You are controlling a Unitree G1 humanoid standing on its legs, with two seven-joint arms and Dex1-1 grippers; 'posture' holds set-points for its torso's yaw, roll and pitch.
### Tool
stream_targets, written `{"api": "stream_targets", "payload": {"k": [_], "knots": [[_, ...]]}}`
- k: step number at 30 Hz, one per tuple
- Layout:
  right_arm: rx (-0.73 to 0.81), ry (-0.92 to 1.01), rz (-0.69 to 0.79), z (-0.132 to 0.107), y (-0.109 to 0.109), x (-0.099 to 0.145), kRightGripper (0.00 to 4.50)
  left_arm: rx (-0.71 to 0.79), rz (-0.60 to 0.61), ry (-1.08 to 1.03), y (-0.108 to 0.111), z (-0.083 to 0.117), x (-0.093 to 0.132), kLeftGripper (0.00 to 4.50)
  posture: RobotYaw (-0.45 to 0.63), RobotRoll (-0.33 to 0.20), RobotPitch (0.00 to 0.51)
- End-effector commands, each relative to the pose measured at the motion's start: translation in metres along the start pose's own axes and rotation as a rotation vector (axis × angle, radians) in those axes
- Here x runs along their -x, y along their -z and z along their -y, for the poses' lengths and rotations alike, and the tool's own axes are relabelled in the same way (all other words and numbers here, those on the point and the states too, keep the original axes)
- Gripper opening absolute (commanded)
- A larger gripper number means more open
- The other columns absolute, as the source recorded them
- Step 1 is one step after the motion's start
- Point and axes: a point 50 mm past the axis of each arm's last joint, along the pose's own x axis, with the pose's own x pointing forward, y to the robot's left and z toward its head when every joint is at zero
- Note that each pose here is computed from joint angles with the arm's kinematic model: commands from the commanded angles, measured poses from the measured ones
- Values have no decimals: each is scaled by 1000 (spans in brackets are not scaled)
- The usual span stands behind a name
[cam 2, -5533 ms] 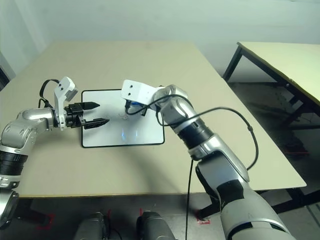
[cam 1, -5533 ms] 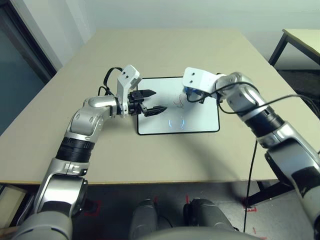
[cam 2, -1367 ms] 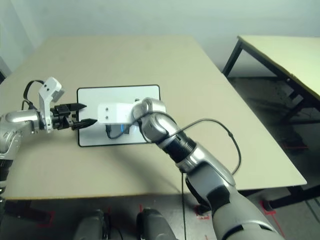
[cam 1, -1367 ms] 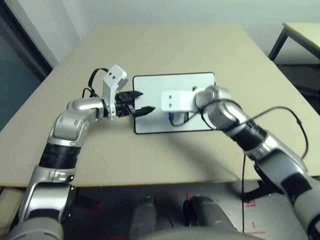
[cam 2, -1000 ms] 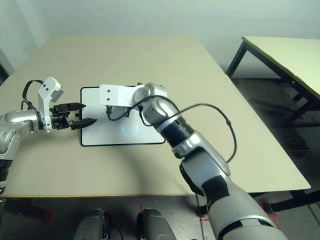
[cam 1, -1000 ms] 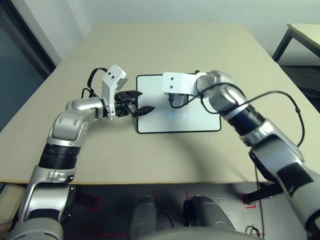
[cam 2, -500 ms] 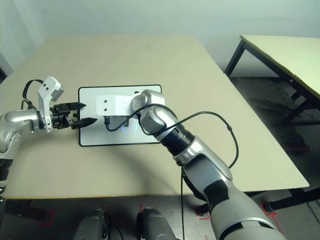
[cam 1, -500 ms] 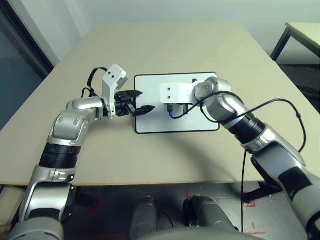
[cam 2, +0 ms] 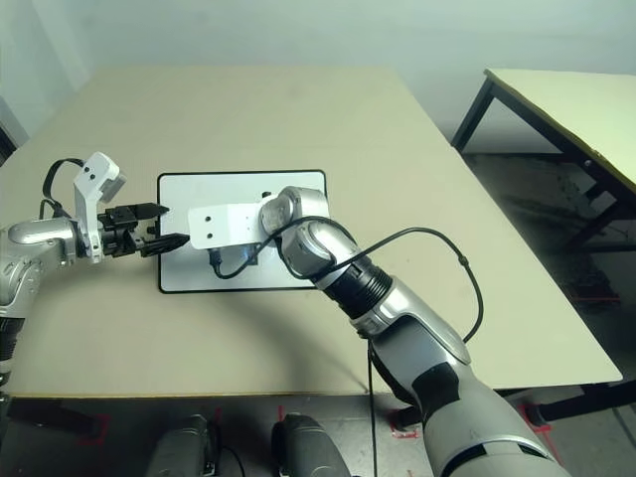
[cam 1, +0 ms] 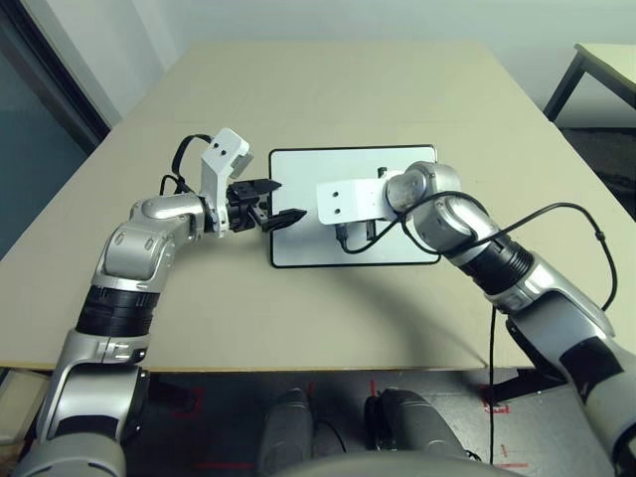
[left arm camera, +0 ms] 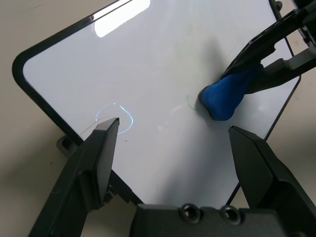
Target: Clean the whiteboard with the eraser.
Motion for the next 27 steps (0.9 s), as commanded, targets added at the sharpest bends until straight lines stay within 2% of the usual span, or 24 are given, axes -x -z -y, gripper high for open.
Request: {"api": "stream_targets", "payload": {"k": [1, 4, 6, 13, 16, 19, 24, 27], "knots": [[-31, 94, 19, 23, -9, 2, 596, 5, -1, 1, 0, 2, 2, 4500, -12, 0, 50], [-32, 119, 40, 32, -17, 1, 596, 4, 0, 0, -1, 2, 2, 4500, -6, 0, 49], [-21, 102, 41, 29, -17, -2, 596, 5, 0, -3, -1, 2, 2, 4500, -4, 0, 49], [54, -66, -18, -12, 3, -1, 596, 9, -3, -10, 0, 1, 4, 4500, -2, 0, 50], [57, -90, -34, -21, 8, 0, 596, 10, -3, -11, 0, 1, 3, 4500, -3, 0, 50], [25, -40, -36, -9, 7, -1, 596, 10, -2, -10, 0, 0, 2, 4500, -8, 0, 49], [-38, 130, 1, 33, -4, 3, 596, 7, -1, -9, -1, -1, 2, 4500, -9, 0, 46], [-39, 149, 12, 42, -19, 9, 596, 5, -1, -8, -1, -1, 1, 4500, -10, 0, 44]]}}
